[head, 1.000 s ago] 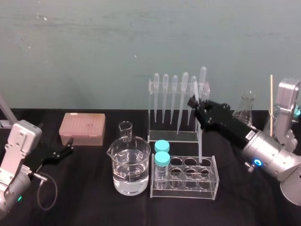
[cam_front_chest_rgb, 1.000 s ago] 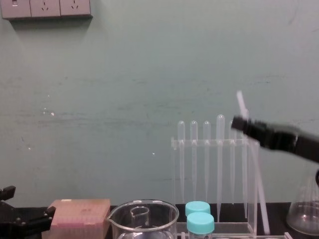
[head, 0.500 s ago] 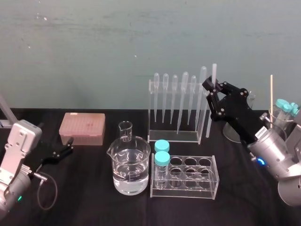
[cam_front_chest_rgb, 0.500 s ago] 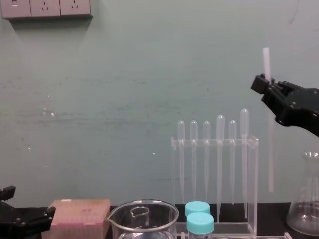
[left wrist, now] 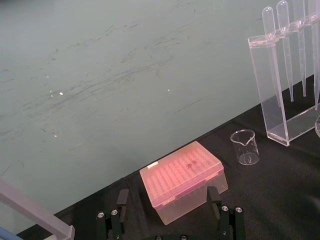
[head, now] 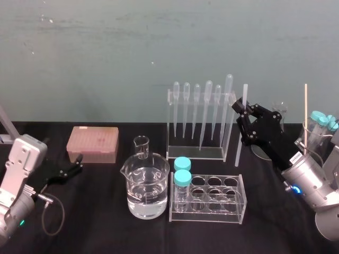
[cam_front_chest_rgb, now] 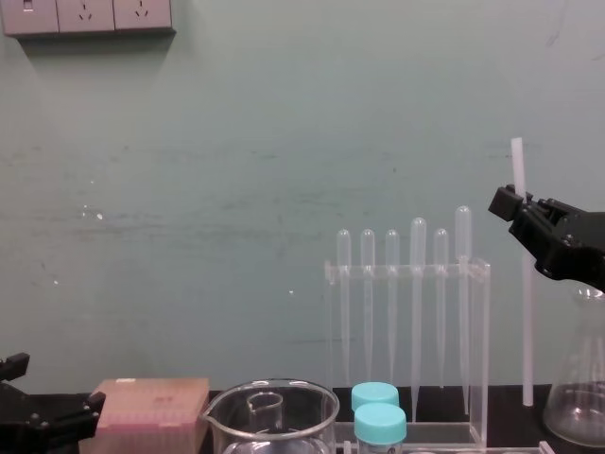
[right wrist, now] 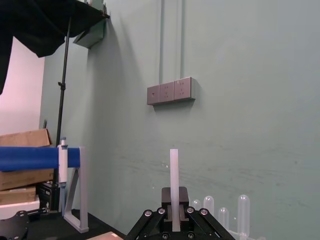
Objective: Pick up the stirring rod with one hand, then place it down.
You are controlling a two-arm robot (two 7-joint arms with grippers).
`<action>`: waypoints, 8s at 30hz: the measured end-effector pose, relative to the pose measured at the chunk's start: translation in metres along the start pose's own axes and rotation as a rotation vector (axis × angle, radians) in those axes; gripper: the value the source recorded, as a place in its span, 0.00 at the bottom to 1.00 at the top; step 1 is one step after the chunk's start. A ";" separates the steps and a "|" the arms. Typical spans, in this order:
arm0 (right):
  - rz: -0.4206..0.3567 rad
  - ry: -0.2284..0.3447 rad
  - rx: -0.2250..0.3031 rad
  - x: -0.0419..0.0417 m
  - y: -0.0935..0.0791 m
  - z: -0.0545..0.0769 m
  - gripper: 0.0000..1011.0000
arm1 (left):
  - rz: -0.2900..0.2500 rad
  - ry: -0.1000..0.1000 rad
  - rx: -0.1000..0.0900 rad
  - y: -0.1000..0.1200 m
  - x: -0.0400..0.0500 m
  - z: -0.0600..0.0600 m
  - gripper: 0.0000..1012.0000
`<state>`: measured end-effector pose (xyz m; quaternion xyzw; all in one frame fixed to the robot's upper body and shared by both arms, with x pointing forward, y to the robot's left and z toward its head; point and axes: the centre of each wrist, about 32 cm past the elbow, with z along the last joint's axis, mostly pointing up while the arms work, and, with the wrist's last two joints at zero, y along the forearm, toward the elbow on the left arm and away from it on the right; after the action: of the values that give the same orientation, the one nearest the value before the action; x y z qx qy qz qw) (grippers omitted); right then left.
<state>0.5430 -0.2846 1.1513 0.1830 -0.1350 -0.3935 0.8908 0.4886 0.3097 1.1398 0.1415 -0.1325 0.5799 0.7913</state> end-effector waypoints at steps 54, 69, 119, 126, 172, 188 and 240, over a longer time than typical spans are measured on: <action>0.008 -0.009 0.012 -0.0004 0.002 0.002 0.07 | 0.000 0.000 0.000 0.000 0.0000 0.000 0.99; 0.008 -0.009 0.012 -0.0003 0.002 0.002 0.07 | 0.000 0.000 0.000 0.000 0.0000 0.000 0.99; 0.008 -0.009 0.012 -0.0004 0.002 0.002 0.07 | 0.000 0.000 0.000 0.000 0.0000 0.000 0.99; 0.008 -0.009 0.012 -0.0003 0.002 0.002 0.07 | 0.000 0.000 0.000 0.000 0.0000 0.000 0.99; 0.098 0.052 -0.129 -0.0186 -0.016 0.014 0.07 | 0.000 0.000 0.000 0.000 0.0000 0.000 0.99; 0.131 0.125 -0.197 -0.0099 -0.014 -0.006 0.07 | 0.000 0.000 0.000 0.000 0.0000 0.000 0.99; 0.139 0.217 -0.313 -0.0006 -0.009 -0.025 0.52 | 0.000 0.000 0.000 0.000 0.0000 0.000 0.99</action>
<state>0.5464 -0.2843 1.1248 0.0741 0.0123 -0.3251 0.9427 0.4886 0.3097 1.1398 0.1415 -0.1324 0.5799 0.7913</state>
